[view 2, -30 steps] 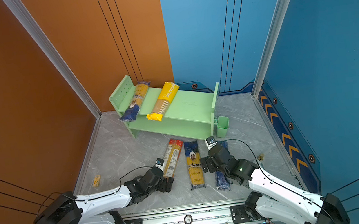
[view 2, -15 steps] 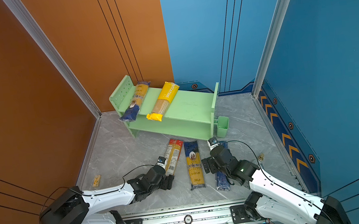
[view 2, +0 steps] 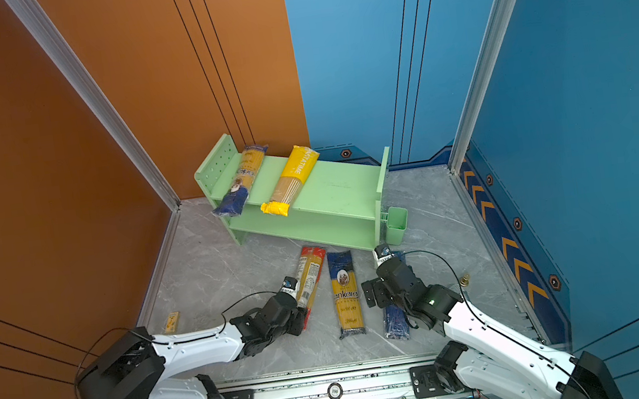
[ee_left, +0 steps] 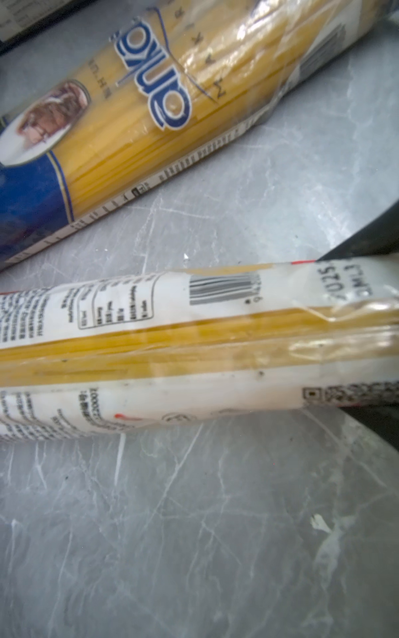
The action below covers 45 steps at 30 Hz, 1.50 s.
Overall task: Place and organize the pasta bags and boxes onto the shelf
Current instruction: 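Close the left gripper on the red-and-white bag's middle, then lift the red-and-white bag with the left gripper toward the shelf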
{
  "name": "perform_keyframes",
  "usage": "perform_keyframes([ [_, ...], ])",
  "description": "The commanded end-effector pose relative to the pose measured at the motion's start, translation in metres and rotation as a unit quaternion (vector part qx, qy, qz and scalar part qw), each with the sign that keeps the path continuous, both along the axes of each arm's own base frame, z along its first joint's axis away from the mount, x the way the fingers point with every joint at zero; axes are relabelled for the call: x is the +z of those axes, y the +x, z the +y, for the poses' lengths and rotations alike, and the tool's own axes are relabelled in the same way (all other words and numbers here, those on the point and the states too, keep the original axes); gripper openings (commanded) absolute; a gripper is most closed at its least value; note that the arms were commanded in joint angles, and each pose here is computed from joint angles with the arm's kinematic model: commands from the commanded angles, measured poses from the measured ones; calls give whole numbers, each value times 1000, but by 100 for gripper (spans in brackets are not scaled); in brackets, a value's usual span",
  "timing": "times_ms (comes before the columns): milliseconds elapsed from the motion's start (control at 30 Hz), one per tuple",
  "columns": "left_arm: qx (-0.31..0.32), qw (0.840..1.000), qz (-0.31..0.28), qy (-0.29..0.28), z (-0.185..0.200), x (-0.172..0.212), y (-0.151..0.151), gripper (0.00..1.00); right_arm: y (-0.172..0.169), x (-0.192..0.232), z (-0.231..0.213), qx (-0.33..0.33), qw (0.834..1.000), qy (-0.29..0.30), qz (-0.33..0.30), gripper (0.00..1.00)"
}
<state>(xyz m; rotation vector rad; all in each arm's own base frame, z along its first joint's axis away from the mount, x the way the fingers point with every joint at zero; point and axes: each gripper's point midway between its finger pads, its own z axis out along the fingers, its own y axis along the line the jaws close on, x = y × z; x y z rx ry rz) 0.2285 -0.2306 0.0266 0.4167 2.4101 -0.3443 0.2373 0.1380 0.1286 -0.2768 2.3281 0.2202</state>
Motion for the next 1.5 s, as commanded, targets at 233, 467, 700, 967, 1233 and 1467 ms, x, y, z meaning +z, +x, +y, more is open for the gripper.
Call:
perform_keyframes([
  [233, -16, 998, 51, 14, 3, -19, -15, 24, -3, -3, -3, -6, 1000, 13, 4, 100],
  [467, -21, 998, 62, 6, -1, -10, -17, 0, -4, -2, -5, -9, 1000, 17, 3, 100],
  [700, -28, 998, 54, -10, -2, 18, -19, 0, -4, -3, -6, -13, 1000, 20, 4, 100],
  [967, -33, 998, 42, -38, 8, 54, -30, 0, -4, -4, -6, -13, 1000, 23, 5, 100],
  [1233, -52, 994, 28, -87, 8, 91, -40, 0, -3, -6, -9, -19, 1000, 23, 8, 100],
  [1467, -42, 995, 20, -87, 16, 106, -41, 0, -2, -8, -9, -22, 999, 27, 12, 100],
])
